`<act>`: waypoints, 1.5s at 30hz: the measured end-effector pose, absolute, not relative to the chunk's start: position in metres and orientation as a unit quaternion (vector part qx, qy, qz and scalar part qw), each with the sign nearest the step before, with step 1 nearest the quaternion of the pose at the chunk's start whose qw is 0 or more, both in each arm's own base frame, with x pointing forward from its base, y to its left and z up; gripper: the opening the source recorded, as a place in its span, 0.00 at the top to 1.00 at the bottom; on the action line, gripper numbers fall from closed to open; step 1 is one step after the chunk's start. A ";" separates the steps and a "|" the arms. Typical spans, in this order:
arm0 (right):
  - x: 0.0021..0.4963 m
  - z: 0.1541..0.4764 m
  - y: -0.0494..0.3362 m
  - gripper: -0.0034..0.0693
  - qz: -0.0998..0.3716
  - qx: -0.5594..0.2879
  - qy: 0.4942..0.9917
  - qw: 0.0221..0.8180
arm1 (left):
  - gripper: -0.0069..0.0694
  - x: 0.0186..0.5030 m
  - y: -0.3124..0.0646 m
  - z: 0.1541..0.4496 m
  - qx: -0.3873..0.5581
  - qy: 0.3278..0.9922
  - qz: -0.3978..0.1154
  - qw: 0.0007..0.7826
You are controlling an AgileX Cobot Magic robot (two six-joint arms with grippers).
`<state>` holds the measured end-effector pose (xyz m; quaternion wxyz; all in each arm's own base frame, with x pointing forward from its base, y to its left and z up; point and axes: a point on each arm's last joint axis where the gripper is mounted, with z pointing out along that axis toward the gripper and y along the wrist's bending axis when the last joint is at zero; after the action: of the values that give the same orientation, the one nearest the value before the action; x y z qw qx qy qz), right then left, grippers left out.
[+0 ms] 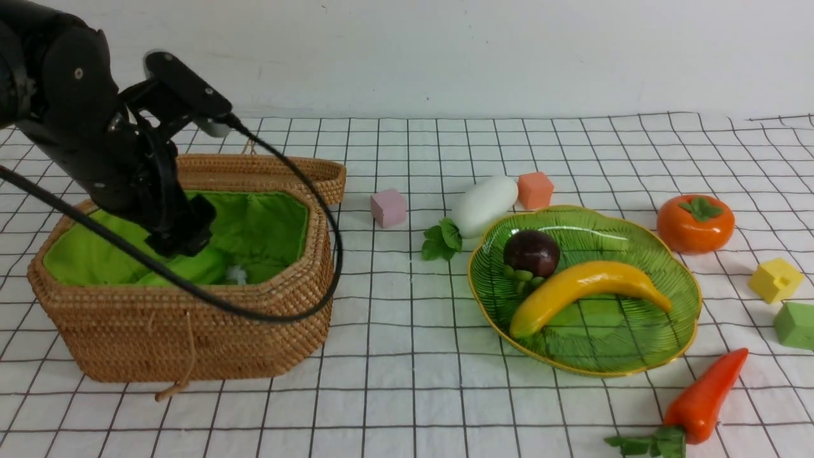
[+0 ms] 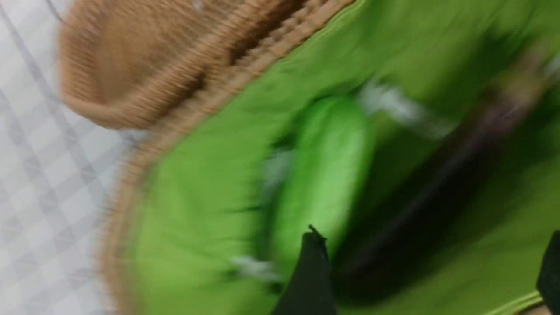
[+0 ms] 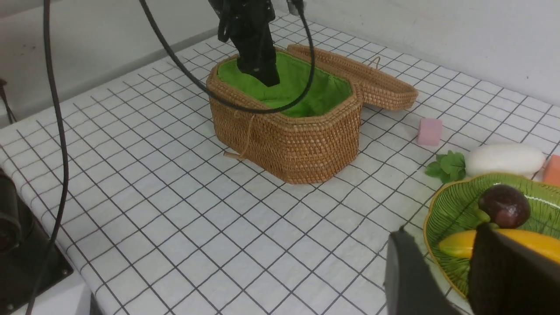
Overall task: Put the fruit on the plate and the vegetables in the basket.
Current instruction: Use the right arm to grab a carrot and put it into the left basket
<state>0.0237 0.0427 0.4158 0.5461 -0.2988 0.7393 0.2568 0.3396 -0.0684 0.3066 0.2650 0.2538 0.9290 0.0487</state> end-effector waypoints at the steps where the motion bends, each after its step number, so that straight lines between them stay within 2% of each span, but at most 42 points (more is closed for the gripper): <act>1: 0.027 0.415 0.043 0.63 0.257 -0.291 0.745 0.543 | 0.18 0.338 -0.073 0.307 0.222 0.938 0.015 0.266; 4: 0.038 0.413 0.047 0.63 0.250 -0.275 0.766 0.524 | 0.43 0.331 -0.084 0.312 0.154 0.951 -0.077 0.258; 5: 0.042 0.411 0.049 0.63 0.246 -0.272 0.774 0.516 | 0.57 0.327 -0.088 0.316 0.143 0.950 -0.108 0.256; 6: 0.043 0.411 0.050 0.63 0.245 -0.271 0.776 0.513 | 0.59 0.327 -0.088 0.315 0.145 0.950 -0.108 0.255; 7: 0.050 0.408 0.054 0.63 0.246 -0.265 0.790 0.496 | 0.78 0.321 -0.093 0.322 0.152 0.945 -0.143 0.253; 8: 0.052 0.407 0.055 0.63 0.246 -0.264 0.793 0.491 | 0.80 0.320 -0.094 0.323 0.150 0.944 -0.147 0.254; 10: 0.061 0.403 0.060 0.63 0.243 -0.261 0.807 0.470 | 0.93 0.311 -0.101 0.333 0.175 0.932 -0.179 0.260; 15: 0.077 0.397 0.070 0.63 0.238 -0.258 0.826 0.440 | 0.93 0.297 -0.121 0.344 0.219 0.916 -0.193 0.274; 20: 0.093 0.389 0.080 0.63 0.233 -0.257 0.843 0.411 | 0.93 0.273 -0.169 0.341 0.300 0.902 -0.160 0.268; 24: 0.096 0.387 0.082 0.63 0.236 -0.256 0.846 0.403 | 0.93 0.272 -0.191 0.343 0.293 0.900 -0.164 0.277; 34: 0.091 0.382 0.082 0.63 0.240 -0.265 0.860 0.365 | 0.92 0.373 -0.251 0.321 0.313 0.895 -0.131 0.290; 38: 0.087 0.378 0.081 0.63 0.236 -0.273 0.869 0.338 | 0.77 0.415 -0.263 0.300 0.327 0.889 -0.112 0.300; 39: 0.087 0.378 0.081 0.63 0.236 -0.273 0.869 0.338 | 0.77 0.417 -0.262 0.299 0.330 0.888 -0.110 0.301; 44: 0.087 0.378 0.081 0.63 0.235 -0.274 0.870 0.335 | 0.36 0.451 -0.261 0.263 0.370 0.868 -0.082 0.321; 45: 0.087 0.378 0.081 0.63 0.235 -0.274 0.870 0.335 | 0.31 0.455 -0.262 0.256 0.376 0.865 -0.079 0.322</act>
<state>0.0866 0.0812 0.3780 0.3350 -0.2736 0.8703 0.2354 0.4545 -0.2625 0.2557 0.3220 0.3758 0.8653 -0.0791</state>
